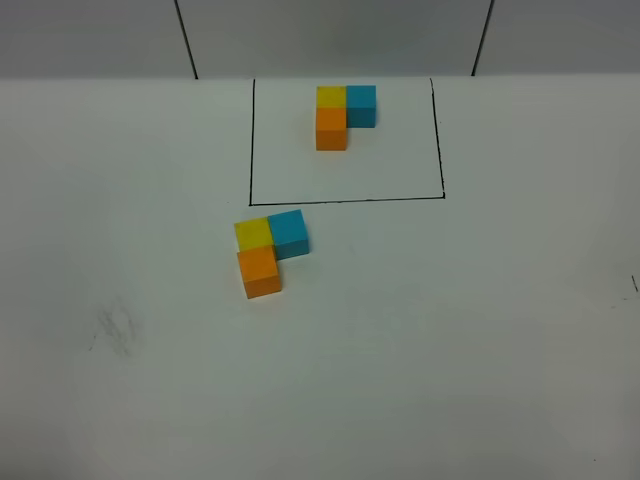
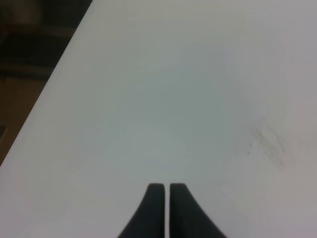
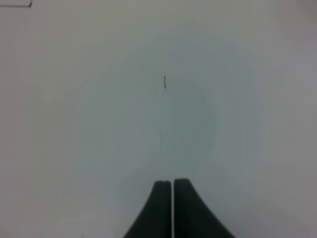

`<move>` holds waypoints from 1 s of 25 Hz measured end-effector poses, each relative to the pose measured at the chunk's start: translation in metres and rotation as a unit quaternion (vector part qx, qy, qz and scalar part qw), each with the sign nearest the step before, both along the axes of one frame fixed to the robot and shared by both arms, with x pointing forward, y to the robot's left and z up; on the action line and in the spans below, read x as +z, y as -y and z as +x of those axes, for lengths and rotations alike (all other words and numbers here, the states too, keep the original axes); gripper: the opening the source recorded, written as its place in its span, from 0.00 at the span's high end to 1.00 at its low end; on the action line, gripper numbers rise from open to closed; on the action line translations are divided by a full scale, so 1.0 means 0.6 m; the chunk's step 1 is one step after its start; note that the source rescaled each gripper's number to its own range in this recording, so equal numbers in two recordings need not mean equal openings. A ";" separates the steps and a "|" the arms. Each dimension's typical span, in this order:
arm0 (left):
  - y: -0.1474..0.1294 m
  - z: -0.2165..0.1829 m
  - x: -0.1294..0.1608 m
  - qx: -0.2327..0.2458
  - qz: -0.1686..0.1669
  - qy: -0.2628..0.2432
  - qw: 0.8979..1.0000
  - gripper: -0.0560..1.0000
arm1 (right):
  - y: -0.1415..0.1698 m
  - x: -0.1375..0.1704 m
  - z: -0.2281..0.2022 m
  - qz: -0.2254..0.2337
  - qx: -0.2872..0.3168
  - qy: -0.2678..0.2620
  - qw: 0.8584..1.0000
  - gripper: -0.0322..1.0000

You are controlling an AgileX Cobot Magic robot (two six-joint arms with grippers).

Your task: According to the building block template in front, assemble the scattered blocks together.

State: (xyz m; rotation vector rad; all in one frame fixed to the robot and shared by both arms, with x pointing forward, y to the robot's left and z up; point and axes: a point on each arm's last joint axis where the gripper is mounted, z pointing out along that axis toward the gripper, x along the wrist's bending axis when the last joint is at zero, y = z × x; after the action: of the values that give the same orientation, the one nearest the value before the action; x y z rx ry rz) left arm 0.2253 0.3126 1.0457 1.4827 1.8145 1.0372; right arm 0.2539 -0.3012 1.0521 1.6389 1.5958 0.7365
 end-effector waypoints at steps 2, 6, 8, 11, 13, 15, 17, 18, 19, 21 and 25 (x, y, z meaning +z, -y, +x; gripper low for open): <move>0.000 0.000 0.000 0.000 0.000 0.000 1.000 0.94 | -0.001 0.000 -0.007 -0.001 -0.004 0.013 1.000 0.96; 0.000 0.000 0.000 0.000 0.000 0.000 1.000 0.94 | -0.002 0.001 -0.023 -0.005 -0.007 0.043 0.999 0.96; 0.000 0.000 0.000 0.000 0.000 0.000 1.000 0.94 | -0.002 0.001 -0.031 -0.007 -0.009 0.059 0.998 0.96; 0.000 0.000 0.000 0.000 0.000 0.000 1.000 0.94 | -0.002 0.000 -0.036 -0.010 -0.011 0.069 0.998 0.96; 0.000 0.000 0.000 0.000 0.000 0.000 1.000 0.94 | -0.002 0.000 -0.036 -0.011 -0.012 0.069 0.998 0.96; 0.000 0.000 0.000 0.000 0.000 0.000 1.000 0.94 | -0.002 0.000 -0.036 -0.012 -0.013 0.070 0.997 0.96; 0.000 0.000 0.000 0.000 0.000 0.000 1.000 0.94 | -0.002 0.000 -0.037 -0.011 -0.012 0.070 0.997 0.96; 0.000 0.000 0.000 0.000 0.000 0.000 1.000 0.94 | -0.002 0.000 -0.037 -0.011 -0.012 0.070 0.997 0.96; 0.000 0.000 0.000 0.000 0.000 0.000 1.000 0.94 | -0.002 0.000 -0.037 -0.011 -0.012 0.070 0.997 0.96; 0.000 0.000 0.000 0.000 0.000 0.000 1.000 0.94 | -0.002 0.000 -0.037 -0.011 -0.013 0.070 0.997 0.96; 0.000 0.000 0.000 0.000 0.000 0.000 1.000 0.94 | -0.002 0.000 -0.037 -0.011 -0.013 0.070 0.997 0.96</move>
State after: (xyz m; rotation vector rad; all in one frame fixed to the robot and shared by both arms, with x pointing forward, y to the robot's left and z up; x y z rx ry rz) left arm 0.2253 0.3126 1.0457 1.4827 1.8145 1.0372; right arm 0.2319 -0.3001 1.0524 1.5543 1.4765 0.8007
